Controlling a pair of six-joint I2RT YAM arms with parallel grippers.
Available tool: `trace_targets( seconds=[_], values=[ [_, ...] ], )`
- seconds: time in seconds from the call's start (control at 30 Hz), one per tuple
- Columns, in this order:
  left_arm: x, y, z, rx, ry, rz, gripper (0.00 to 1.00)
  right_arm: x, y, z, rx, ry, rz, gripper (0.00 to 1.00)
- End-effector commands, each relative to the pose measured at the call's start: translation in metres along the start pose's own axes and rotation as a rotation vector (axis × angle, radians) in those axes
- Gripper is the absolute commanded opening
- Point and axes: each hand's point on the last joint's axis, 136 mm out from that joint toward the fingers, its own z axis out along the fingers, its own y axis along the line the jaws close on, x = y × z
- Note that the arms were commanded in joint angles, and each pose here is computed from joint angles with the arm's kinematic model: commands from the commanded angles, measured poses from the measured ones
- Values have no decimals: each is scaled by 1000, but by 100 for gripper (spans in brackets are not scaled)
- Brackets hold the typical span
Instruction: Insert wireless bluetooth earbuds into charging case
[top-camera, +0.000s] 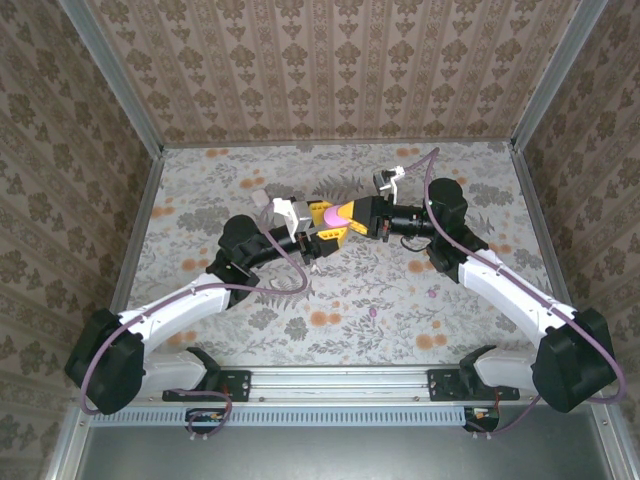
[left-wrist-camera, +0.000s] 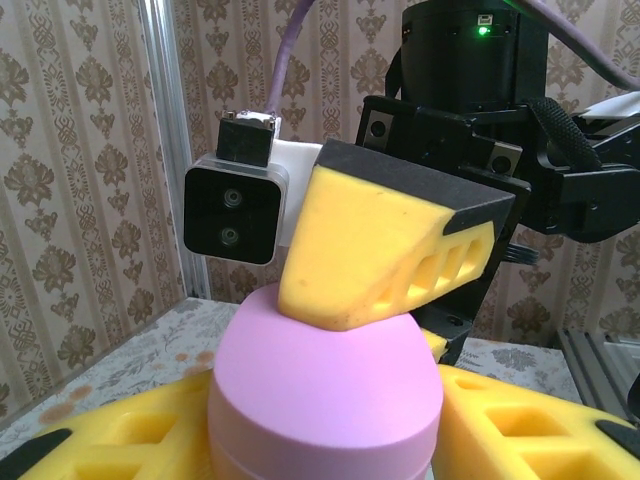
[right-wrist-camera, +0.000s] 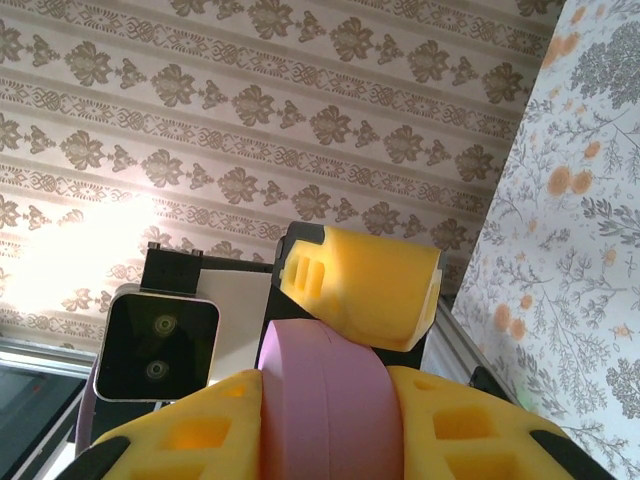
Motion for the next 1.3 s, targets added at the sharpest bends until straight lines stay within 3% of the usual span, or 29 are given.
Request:
trace_targets(
  seconds=[0.0,0.57,1.27],
  values=[
    [-12,-2,5,25,-26,31,51,1,3,1,-16,4,-7,19],
    [-13,-2,6,25,-26,44,46,1,-1,3,-14,9,15,19],
    [-11,-1,5,19,-21,45,52,-1,7,2,-43,4,21,19]
  ],
)
